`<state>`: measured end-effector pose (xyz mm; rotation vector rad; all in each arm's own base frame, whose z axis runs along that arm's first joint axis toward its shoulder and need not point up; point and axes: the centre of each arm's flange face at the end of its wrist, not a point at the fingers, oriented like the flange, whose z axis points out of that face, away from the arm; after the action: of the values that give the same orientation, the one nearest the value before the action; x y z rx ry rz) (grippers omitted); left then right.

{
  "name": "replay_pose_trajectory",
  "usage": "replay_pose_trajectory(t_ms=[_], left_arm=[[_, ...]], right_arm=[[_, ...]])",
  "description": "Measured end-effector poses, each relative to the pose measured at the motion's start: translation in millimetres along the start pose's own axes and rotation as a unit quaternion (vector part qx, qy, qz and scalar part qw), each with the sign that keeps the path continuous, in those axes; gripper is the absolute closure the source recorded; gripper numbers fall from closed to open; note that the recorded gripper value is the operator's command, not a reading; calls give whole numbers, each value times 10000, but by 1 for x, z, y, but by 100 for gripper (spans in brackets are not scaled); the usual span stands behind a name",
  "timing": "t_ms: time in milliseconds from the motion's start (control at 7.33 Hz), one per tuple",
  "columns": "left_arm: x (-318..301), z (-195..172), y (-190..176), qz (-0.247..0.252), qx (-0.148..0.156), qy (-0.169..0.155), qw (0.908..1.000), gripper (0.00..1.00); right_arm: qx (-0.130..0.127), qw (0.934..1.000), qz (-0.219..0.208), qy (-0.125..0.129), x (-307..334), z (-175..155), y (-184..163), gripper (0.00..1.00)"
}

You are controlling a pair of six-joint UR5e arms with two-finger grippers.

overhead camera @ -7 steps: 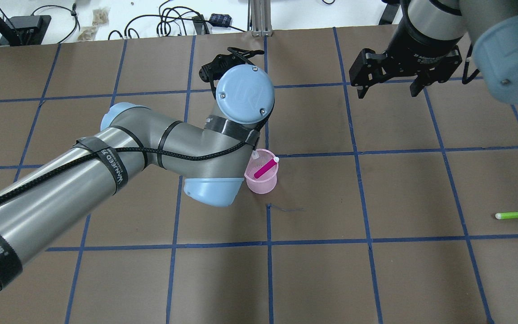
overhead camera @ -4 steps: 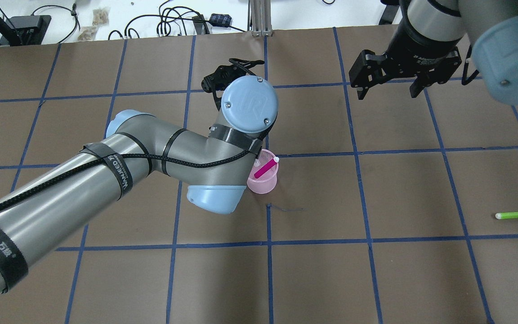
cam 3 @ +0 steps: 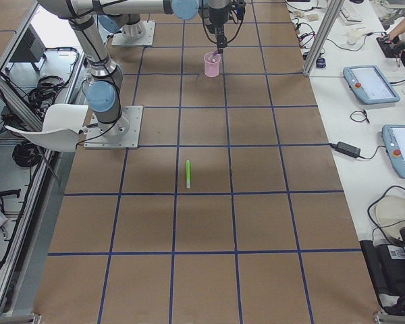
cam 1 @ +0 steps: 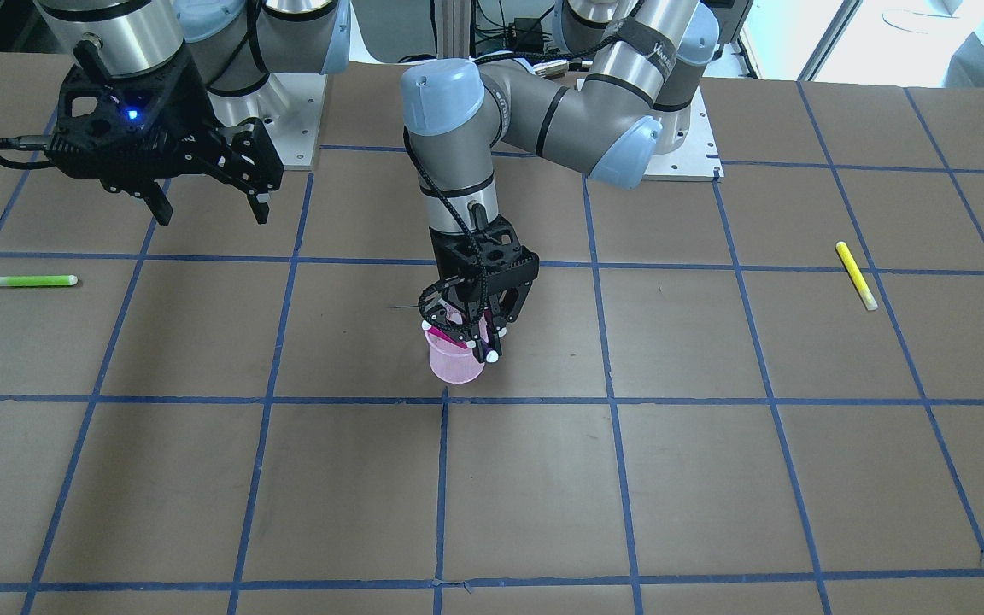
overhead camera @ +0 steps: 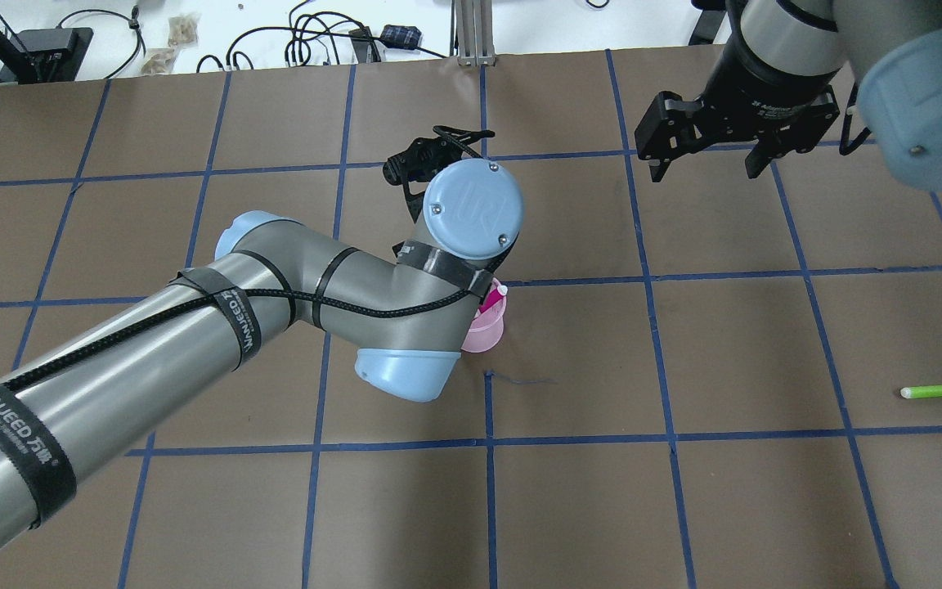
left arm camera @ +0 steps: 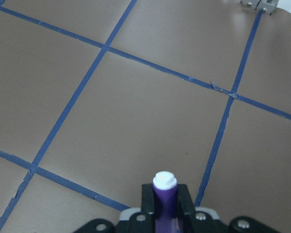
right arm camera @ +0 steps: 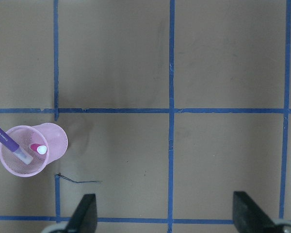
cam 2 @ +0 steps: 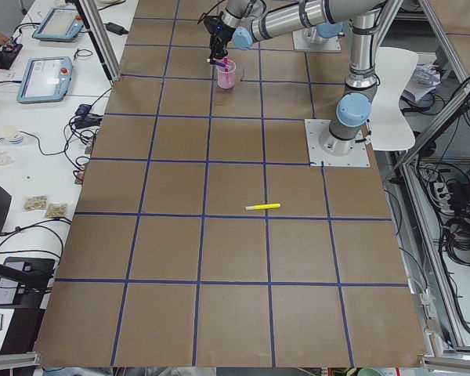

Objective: Insert purple and pink pens into pink cup

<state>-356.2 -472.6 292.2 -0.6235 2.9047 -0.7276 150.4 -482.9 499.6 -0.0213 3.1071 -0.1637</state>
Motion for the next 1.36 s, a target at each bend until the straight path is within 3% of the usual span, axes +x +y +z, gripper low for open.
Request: replay_pose_trajectory(t_ms=[136, 818, 1091, 1364], left_arm=[[0, 1, 1, 16, 26, -31, 10000, 1], [1, -5, -2, 24, 120, -38, 9999, 0], [-2, -20, -27, 180, 98, 92, 9997, 0], [-15, -26, -74, 398, -475, 230, 9978, 0]], right_arm=[[-2, 10000, -1, 1, 0, 0, 0, 0], [-15, 10000, 5, 6, 0, 1, 1, 0], [-17, 10000, 6, 8, 0, 1, 1, 0], [-31, 10000, 12, 9, 0, 2, 1, 0]])
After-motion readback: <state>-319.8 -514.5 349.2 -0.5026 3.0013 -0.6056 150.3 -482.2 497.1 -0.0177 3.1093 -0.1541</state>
